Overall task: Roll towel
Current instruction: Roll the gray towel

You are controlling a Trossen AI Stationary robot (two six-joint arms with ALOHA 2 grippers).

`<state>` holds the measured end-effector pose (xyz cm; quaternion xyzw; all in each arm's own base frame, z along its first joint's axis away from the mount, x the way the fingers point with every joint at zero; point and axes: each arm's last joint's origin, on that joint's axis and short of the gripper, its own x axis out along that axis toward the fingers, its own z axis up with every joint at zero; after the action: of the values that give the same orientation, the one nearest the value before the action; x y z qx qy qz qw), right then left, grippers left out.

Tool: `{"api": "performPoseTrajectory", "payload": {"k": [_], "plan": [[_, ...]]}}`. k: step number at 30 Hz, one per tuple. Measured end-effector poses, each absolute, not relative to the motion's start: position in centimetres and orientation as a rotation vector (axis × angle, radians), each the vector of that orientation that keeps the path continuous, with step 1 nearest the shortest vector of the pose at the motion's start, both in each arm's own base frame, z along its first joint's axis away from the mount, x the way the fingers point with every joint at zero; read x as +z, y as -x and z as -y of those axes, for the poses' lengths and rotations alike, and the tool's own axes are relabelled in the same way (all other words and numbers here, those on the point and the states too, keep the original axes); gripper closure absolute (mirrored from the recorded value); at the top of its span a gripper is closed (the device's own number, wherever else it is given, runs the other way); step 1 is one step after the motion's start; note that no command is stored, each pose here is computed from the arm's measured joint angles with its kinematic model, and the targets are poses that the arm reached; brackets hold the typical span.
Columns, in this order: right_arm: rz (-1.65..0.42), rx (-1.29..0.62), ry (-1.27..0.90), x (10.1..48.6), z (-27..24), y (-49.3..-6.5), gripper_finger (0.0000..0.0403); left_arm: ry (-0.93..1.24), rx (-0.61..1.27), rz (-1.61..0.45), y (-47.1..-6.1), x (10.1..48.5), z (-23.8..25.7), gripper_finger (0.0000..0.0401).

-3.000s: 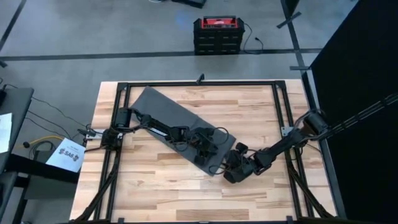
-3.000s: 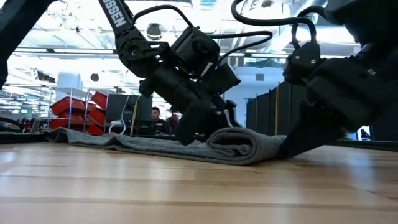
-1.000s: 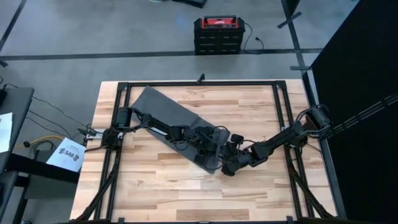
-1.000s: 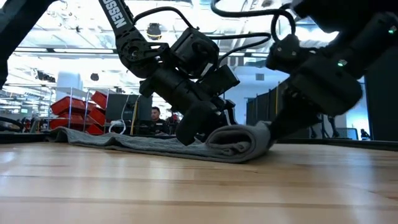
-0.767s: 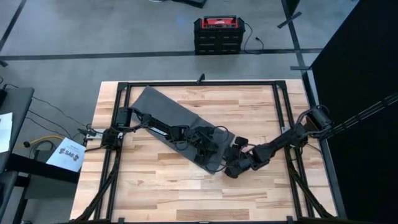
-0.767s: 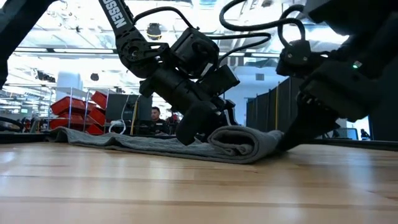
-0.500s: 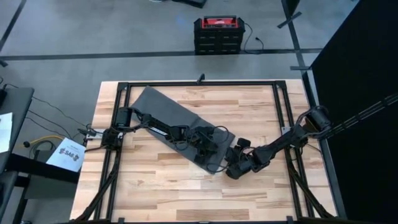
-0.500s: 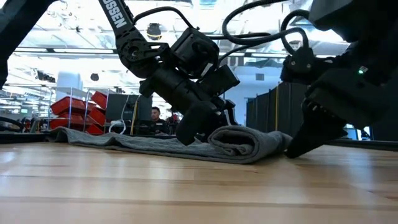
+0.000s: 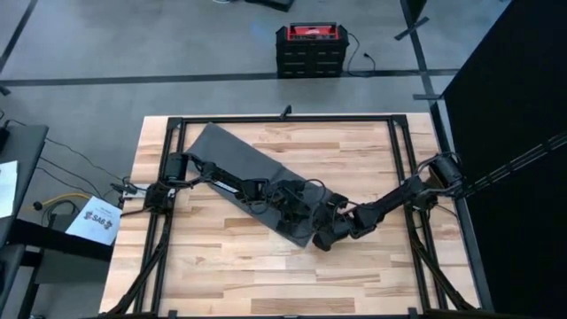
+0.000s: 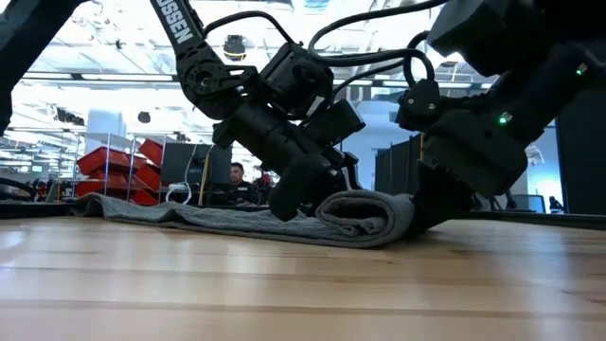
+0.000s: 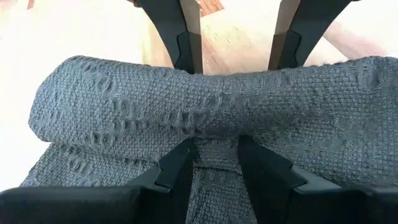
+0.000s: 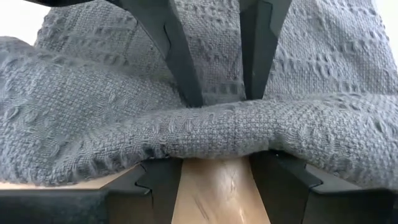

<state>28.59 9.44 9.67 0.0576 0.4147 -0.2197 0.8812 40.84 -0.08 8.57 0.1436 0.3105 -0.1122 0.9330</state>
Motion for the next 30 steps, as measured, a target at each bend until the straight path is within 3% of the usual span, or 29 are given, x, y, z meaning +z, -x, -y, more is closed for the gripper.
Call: {"api": "performPoseTrajectory", "payload": {"k": [20, 30], "plan": [[-0.854, -0.439, -0.09, 10.0, -9.7, -28.5, 0.0227, -0.295, -0.208, -0.618, -40.6, 10.7, 0.0, 0.0283], [-0.848, -0.436, -0.092, 10.1, -9.6, -28.5, 0.0227, -0.286, -0.183, -0.605, -40.2, 13.6, 0.0, 0.0283]]}}
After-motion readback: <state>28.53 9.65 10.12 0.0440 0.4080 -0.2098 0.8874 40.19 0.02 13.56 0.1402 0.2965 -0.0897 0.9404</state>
